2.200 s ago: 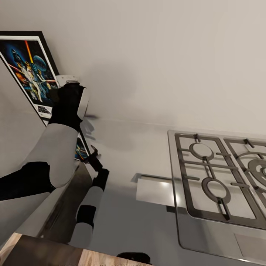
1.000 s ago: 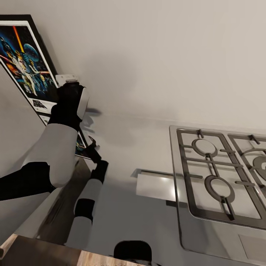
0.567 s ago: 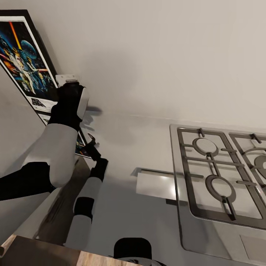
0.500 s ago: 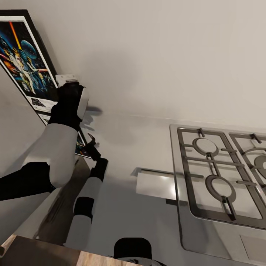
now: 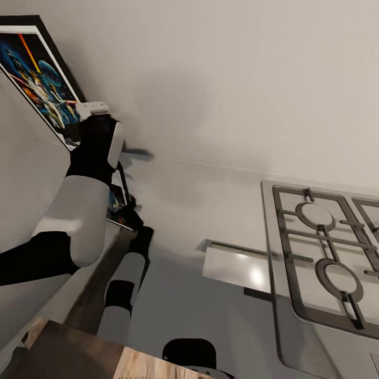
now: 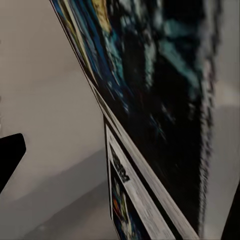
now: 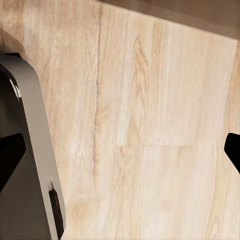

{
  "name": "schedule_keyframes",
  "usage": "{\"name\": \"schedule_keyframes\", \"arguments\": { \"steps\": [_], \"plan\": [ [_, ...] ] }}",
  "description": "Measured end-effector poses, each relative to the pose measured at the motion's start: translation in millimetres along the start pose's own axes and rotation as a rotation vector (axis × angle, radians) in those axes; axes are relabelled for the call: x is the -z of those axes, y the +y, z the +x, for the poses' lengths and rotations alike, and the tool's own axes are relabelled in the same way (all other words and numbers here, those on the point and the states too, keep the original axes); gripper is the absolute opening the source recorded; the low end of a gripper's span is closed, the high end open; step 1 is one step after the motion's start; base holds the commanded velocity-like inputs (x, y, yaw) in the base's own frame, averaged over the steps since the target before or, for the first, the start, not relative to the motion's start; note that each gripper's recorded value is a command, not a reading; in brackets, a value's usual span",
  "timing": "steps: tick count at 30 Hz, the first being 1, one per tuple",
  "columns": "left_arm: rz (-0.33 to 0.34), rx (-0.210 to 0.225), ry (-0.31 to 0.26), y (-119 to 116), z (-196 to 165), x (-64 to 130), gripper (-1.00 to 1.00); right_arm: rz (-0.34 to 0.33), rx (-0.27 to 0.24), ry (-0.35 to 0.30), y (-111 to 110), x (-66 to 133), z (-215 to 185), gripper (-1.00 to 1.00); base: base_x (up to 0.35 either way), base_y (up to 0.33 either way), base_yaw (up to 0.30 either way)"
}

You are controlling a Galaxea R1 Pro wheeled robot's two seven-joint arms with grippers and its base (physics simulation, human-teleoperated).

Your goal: Pick up the poster from the kitchen countertop and hang it on one of the wall nails in the kitchen.

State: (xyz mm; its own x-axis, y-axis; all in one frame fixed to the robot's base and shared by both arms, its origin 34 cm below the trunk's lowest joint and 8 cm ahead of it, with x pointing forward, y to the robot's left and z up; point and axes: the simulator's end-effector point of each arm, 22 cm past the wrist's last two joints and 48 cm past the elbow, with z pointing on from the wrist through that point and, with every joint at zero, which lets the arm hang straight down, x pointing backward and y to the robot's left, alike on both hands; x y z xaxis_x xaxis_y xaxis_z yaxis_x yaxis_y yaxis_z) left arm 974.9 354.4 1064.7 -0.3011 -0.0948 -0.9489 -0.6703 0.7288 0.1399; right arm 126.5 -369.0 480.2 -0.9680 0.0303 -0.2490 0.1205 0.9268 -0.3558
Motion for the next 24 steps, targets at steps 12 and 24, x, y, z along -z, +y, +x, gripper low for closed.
{"name": "schedule_keyframes", "arguments": {
  "steps": [12,24],
  "plan": [
    [-0.001,0.000,0.000,0,0,0.0,-1.00,0.000,-0.001,-0.001,0,-0.2,0,1.00,0.000,0.000,0.007],
    [-0.037,-0.012,-0.043,11,-14,2.0,-1.00,0.001,-0.001,0.000,0,-0.2,0,1.00,0.000,0.000,0.000]
  ]
}}
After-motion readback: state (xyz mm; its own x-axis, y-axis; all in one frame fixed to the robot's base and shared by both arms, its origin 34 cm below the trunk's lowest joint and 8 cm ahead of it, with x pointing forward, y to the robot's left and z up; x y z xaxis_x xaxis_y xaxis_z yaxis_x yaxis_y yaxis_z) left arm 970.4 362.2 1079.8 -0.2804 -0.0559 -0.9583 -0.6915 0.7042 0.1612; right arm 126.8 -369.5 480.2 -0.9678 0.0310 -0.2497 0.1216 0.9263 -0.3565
